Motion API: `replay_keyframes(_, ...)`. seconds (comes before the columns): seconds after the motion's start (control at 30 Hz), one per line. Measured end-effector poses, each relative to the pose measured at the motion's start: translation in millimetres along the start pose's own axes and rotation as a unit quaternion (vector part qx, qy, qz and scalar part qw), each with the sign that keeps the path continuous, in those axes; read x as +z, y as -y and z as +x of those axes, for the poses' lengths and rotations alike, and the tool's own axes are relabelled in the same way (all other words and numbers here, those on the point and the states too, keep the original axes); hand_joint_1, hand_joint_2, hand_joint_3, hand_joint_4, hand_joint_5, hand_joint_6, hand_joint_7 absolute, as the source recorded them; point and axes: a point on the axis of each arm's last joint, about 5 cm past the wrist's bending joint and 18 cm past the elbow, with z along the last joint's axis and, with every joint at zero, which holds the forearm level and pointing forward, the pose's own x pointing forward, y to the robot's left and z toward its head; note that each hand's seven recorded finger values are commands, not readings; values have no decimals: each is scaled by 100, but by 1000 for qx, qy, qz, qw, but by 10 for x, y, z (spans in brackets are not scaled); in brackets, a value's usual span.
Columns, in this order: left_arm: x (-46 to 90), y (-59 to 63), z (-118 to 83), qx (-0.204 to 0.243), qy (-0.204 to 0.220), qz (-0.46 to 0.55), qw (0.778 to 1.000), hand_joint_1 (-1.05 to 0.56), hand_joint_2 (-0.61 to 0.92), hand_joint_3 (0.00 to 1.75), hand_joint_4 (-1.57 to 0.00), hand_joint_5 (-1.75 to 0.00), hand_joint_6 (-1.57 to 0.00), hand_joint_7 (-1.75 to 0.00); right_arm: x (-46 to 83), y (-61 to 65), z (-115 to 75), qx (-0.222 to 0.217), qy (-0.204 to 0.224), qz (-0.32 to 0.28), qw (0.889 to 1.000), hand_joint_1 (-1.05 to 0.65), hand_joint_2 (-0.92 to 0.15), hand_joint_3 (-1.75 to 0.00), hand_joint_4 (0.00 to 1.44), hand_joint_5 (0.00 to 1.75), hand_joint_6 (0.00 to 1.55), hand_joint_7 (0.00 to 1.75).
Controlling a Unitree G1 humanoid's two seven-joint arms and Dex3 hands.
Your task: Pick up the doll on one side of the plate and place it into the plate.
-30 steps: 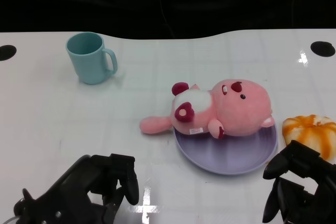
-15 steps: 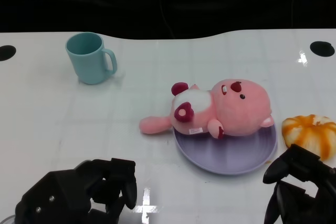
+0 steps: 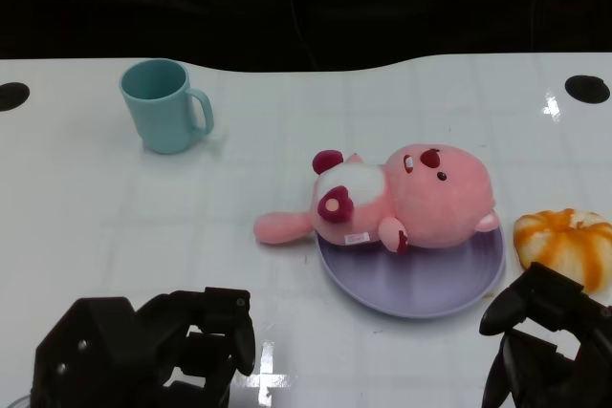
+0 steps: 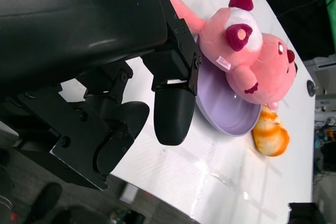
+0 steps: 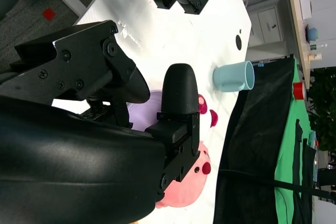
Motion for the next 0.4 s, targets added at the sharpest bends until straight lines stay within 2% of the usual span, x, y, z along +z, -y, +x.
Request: replay_keyframes(0.4,-3,-7,-5,-7,0,-1,1000,-5,35,149,-85,-175,-83,-157,-14,8,-3,2,5,-2,1000,-3,-73,-118,65,175,41,175)
